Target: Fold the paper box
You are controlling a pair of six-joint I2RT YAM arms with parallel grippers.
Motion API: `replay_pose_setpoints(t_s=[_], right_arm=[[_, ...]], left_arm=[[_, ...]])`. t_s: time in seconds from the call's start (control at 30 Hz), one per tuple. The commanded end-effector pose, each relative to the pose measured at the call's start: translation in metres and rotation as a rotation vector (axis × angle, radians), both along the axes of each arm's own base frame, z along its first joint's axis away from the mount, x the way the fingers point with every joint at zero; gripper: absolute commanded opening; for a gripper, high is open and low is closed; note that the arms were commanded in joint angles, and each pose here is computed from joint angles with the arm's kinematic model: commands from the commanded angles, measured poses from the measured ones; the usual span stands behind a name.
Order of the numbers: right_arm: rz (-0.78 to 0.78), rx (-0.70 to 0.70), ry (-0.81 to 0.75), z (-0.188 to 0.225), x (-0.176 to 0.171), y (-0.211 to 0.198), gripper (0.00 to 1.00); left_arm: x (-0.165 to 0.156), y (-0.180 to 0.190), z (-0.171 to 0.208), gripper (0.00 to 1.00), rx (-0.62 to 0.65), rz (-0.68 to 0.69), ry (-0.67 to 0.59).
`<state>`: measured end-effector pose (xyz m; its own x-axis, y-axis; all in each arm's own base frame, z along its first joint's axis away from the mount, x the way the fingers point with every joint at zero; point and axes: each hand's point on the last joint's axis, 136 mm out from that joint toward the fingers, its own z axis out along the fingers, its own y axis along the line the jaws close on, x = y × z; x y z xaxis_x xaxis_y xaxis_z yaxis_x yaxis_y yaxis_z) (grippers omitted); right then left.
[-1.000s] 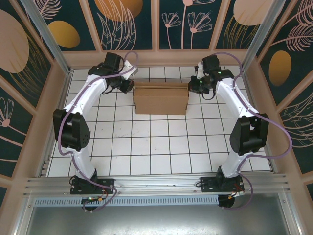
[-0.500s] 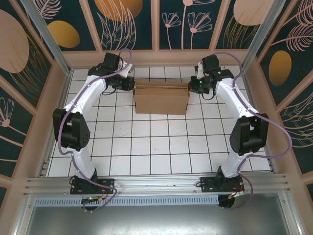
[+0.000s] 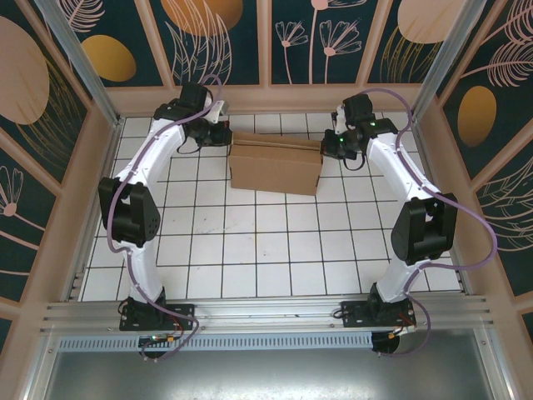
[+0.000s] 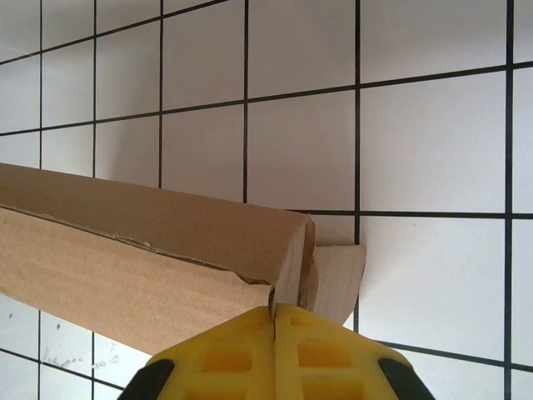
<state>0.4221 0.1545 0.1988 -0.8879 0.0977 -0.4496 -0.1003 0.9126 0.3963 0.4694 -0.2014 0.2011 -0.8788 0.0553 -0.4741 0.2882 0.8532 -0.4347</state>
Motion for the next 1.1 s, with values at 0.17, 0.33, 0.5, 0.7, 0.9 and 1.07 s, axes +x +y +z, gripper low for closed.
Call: replay_pose_setpoints(t_s=[0.17, 0.33, 0.5, 0.7, 0.9, 1.07], right_arm=[[0.035, -0.019, 0.088, -0.022, -0.023, 0.007, 0.00], [0.035, -0.020, 0.086, -0.023, -0.024, 0.007, 0.00], [0.034, -0.032, 0.085, -0.024, -0.024, 0.005, 0.00], [0.032, -0.045, 0.079, -0.024, -0.022, 0.004, 0.00], [0.042, -0.084, 0.060, -0.023, -0.022, 0.001, 0.00], [0.043, -0.080, 0.053, -0.022, -0.022, 0.002, 0.00]], left_arm=[[-0.012, -0.026, 0.021, 0.00, -0.159, -0.049, 0.102], [-0.005, -0.021, 0.030, 0.00, -0.184, -0.028, 0.105], [-0.005, -0.017, 0.027, 0.00, -0.197, -0.017, 0.136], [-0.010, -0.020, 0.019, 0.00, -0.231, -0.018, 0.196], [-0.015, -0.022, 0.019, 0.00, -0.280, -0.007, 0.223], [-0.017, -0.021, 0.022, 0.00, -0.310, 0.006, 0.229]])
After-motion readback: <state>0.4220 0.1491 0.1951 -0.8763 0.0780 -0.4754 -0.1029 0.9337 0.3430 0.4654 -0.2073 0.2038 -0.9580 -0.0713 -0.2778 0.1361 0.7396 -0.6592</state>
